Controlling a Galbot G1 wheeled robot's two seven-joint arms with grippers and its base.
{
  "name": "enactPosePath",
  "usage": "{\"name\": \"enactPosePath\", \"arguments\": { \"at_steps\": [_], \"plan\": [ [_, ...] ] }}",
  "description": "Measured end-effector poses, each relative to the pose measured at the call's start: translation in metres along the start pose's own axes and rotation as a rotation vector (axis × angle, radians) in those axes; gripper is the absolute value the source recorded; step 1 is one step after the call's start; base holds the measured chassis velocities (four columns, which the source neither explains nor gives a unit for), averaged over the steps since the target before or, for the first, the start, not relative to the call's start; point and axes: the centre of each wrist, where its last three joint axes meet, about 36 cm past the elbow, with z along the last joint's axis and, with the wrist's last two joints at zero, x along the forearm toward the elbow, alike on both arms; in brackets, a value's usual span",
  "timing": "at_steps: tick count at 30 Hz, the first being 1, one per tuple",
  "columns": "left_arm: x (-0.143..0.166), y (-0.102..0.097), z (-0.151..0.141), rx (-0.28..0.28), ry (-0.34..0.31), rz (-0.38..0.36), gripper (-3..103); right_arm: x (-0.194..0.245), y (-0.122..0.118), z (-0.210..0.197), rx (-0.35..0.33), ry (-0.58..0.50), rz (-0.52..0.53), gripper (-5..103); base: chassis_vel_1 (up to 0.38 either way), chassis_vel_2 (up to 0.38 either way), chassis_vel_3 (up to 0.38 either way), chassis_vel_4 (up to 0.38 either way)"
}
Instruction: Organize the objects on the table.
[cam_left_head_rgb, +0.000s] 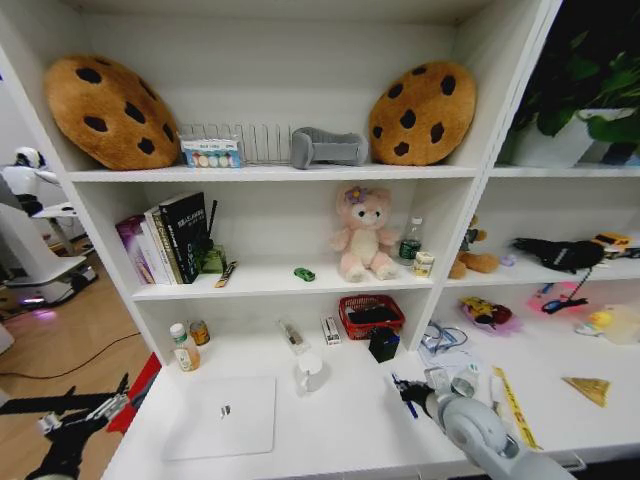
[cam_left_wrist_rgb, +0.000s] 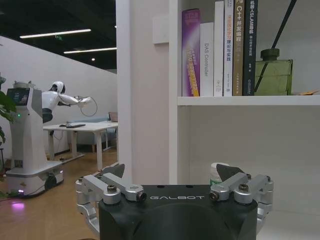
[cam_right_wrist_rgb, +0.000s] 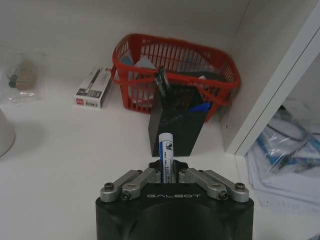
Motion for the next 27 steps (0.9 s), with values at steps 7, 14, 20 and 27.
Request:
{"name": "enactPosePath", "arguments": {
  "at_steps": [7, 14, 20, 27],
  "plan": [
    [0.001, 0.0, -0.002, 0.009, -0.003, -0.002, 100, -0.013, 0.0, 0.024, 0.083, -0.25, 0.057, 10, 0.0, 0.0, 0.0, 0.0],
    [0.002, 0.0, -0.007, 0.016, -0.014, -0.003, 100, -0.029, 0.0, 0.041, 0.088, -0.343, 0.079, 10, 0.0, 0.0, 0.0, 0.0],
    [0.003, -0.002, -0.007, 0.026, -0.013, -0.008, 100, -0.038, -0.007, 0.034, 0.079, -0.415, 0.096, 10, 0.0, 0.0, 0.0, 0.0],
    [0.004, -0.003, -0.006, 0.024, -0.011, -0.009, 100, -0.051, -0.013, 0.016, 0.065, -0.465, 0.11, 10, 0.0, 0.0, 0.0, 0.0]
  ]
}}
